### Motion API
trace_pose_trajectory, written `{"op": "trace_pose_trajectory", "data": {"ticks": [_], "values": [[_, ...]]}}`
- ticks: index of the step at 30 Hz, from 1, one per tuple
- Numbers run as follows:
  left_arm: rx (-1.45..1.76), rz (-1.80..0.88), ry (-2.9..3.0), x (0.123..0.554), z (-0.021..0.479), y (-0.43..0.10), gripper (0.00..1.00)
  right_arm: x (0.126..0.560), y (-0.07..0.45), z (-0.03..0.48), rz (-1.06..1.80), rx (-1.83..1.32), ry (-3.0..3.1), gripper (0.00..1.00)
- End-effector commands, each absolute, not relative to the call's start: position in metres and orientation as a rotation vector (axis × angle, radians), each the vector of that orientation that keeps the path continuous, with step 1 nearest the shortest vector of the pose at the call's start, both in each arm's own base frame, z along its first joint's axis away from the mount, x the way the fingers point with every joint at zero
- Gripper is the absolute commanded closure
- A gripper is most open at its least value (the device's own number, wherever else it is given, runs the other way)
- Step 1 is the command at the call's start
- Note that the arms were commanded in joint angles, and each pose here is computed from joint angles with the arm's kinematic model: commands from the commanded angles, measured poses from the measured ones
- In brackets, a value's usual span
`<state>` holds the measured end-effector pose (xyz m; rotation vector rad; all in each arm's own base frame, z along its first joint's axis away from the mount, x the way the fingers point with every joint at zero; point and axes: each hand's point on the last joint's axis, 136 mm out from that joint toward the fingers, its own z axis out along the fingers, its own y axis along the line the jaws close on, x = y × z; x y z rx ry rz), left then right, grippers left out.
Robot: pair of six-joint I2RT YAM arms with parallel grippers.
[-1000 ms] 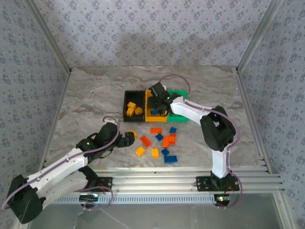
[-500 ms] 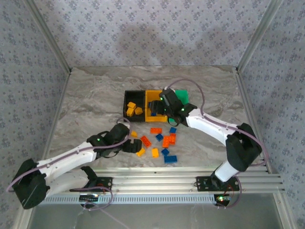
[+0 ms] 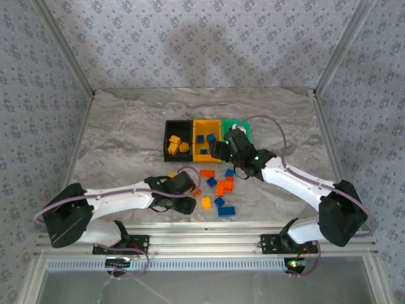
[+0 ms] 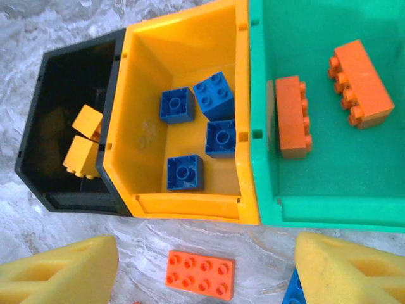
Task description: Sort the legos into containers by color
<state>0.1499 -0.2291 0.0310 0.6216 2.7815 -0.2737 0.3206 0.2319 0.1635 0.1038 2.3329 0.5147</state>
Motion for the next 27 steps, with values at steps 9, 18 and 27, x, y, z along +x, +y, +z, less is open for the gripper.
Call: {"op": "trace_pose_trajectory", "data": {"ticks": [9, 18, 27], "values": [[0.714, -0.217, 2.759, 0.164, 0.023, -0.251, 0.47, 0.315, 0.210, 0.174, 0.495, 0.167, 2.290, 0.24], [0.651, -0.197, 2.730, 0.165, 0.042, -0.238, 0.67, 0.313, 0.204, 0.176, 0.503, 0.190, 2.278, 0.24], [0.302, -0.239, 2.483, 0.233, 0.140, -0.206, 0.66, 0.310, 0.200, 0.165, 0.499, 0.208, 2.296, 0.23]]}}
